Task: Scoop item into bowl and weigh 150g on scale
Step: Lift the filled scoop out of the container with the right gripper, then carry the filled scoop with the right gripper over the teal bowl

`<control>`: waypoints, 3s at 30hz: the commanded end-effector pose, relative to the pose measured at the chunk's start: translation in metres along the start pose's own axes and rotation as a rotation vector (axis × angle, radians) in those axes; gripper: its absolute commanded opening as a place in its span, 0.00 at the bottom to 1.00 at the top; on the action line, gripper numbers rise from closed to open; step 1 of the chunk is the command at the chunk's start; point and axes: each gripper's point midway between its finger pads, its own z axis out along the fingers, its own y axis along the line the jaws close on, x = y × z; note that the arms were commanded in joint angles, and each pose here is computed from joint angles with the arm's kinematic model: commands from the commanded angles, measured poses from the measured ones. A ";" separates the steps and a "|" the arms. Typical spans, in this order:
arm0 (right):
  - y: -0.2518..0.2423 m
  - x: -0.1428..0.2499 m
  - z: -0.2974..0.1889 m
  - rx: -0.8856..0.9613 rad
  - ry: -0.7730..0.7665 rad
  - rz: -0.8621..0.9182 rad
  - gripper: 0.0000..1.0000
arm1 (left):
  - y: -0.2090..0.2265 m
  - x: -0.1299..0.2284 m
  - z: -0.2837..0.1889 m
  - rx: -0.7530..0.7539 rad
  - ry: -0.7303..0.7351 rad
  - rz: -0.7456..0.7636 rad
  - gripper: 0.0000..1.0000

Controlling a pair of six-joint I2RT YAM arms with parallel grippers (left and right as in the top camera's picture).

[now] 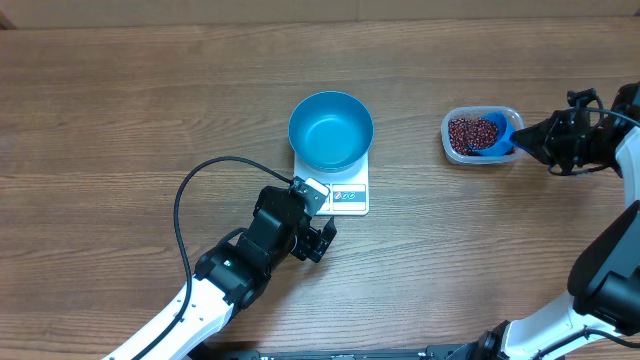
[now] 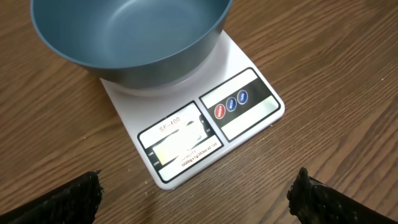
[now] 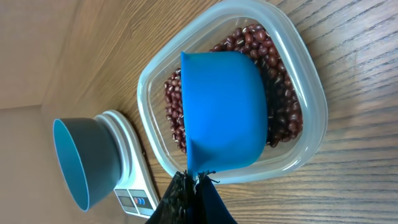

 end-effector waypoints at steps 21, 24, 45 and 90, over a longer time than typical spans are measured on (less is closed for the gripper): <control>0.013 0.002 -0.001 -0.108 0.005 -0.013 0.04 | 0.002 0.002 0.001 -0.013 0.004 -0.008 1.00; 0.014 0.001 -0.002 -0.118 0.004 -0.010 0.04 | 0.002 0.003 0.001 -0.013 0.005 -0.008 0.99; 0.023 -0.005 -0.026 -0.289 -0.038 0.001 0.04 | 0.002 0.003 0.001 -0.013 0.005 -0.008 0.99; 0.245 0.089 0.012 -0.447 0.193 -0.496 0.04 | 0.002 0.003 0.001 -0.013 0.005 -0.008 0.99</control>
